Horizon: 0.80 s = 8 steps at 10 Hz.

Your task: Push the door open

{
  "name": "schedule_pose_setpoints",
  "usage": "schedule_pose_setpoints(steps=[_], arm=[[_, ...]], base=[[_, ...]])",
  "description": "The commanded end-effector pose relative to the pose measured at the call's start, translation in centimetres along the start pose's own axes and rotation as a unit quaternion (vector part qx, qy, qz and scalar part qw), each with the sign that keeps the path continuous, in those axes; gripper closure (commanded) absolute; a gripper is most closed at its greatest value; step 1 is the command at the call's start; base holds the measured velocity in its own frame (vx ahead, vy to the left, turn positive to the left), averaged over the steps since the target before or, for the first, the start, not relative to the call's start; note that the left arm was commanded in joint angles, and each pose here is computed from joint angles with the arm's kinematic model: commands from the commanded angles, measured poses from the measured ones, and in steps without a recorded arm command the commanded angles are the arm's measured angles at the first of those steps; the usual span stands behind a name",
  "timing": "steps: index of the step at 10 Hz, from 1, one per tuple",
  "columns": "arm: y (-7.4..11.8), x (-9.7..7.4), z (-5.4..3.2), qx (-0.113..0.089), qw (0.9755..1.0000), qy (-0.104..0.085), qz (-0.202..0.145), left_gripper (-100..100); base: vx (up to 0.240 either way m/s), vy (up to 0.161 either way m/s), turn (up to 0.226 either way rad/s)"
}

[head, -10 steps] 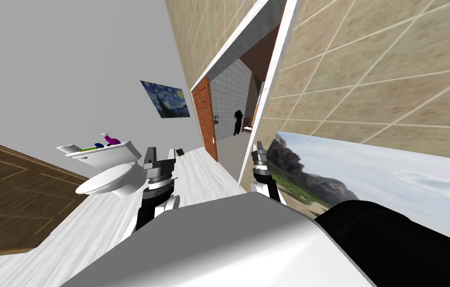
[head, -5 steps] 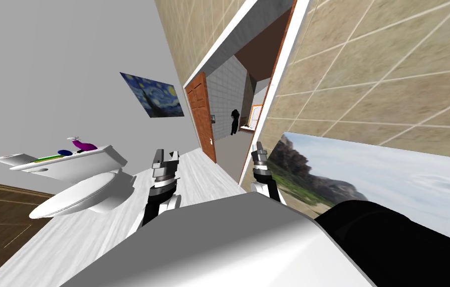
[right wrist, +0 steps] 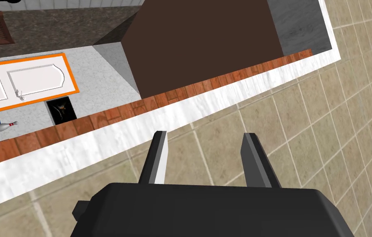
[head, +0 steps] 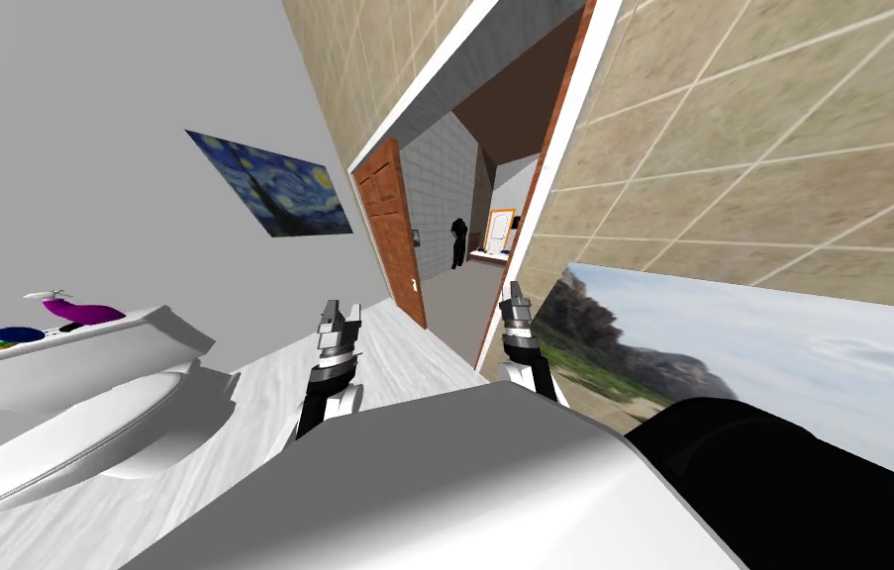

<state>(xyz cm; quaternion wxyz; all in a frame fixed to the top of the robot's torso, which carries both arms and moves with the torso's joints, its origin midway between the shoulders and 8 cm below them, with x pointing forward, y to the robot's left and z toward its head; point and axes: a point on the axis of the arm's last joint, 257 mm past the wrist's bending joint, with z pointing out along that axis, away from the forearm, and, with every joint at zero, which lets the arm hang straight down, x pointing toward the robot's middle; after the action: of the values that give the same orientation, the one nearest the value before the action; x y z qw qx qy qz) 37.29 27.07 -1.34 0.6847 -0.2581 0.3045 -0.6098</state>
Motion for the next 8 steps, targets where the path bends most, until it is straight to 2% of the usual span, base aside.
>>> schedule_pose_setpoints(steps=[1,5,8], arm=[[1.6,0.2,-0.28,-0.014,0.9999,0.002,0.001,-100],[4.5,0.1,-0.9,-0.038,0.9993,0.004,0.004,-100],[6.3,0.1,-1.35,-0.053,0.9986,0.004,0.005,-100]], base=[[0.149,0.155,-0.228],[0.11,0.113,-0.153],[0.078,0.082,-0.122]])
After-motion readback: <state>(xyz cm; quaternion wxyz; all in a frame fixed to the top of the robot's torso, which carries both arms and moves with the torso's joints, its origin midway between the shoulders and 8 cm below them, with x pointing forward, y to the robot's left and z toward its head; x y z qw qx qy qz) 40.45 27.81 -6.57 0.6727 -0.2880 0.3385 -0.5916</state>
